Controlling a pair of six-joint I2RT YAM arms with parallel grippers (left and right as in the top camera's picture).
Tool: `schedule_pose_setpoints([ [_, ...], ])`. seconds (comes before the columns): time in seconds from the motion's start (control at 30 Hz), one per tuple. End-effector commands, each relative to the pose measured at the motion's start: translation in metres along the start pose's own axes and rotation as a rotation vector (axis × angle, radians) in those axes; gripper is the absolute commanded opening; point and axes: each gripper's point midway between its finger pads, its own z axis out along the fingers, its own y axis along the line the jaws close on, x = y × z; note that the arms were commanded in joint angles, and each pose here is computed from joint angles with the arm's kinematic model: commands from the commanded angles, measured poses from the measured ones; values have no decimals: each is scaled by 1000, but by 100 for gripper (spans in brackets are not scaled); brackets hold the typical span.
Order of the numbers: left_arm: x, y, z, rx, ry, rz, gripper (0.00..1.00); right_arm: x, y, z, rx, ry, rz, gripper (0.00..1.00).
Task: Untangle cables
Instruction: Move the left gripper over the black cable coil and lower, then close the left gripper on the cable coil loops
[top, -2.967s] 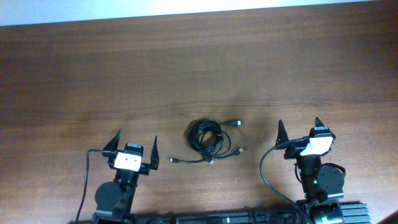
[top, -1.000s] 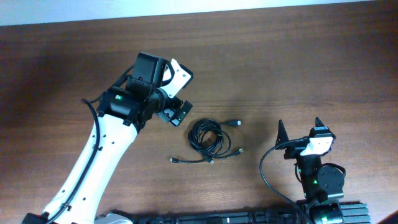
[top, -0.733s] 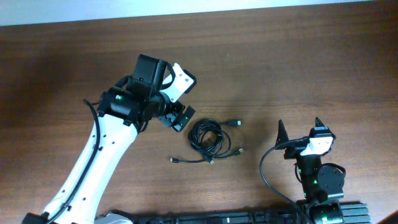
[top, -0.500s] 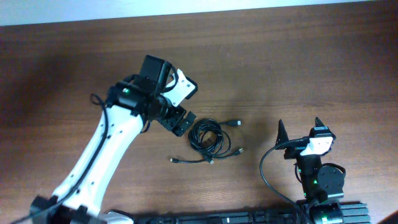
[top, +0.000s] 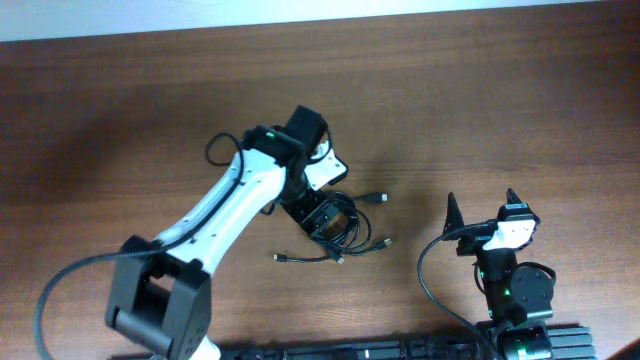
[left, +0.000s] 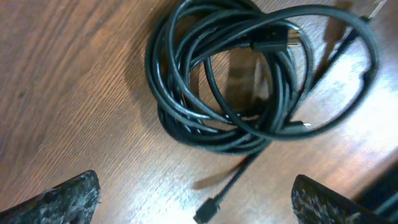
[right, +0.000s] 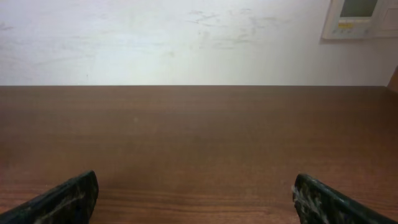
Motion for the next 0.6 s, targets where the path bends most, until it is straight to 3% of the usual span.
schedule_pose_setpoints([
  [0.0, -7, 8, 16, -30, 26, -52, 99, 3, 0, 0, -1, 6, -7, 99],
  [0.3, -10, 14, 53, -17, 74, -77, 100, 3, 0, 0, -1, 5, -7, 99],
  [0.47, -14, 17, 66, -16, 75, -78, 84, 3, 0, 0, -1, 6, -7, 99],
  [0.57, -17, 19, 71, -18, 70, -76, 83, 3, 0, 0, -1, 6, -7, 99],
])
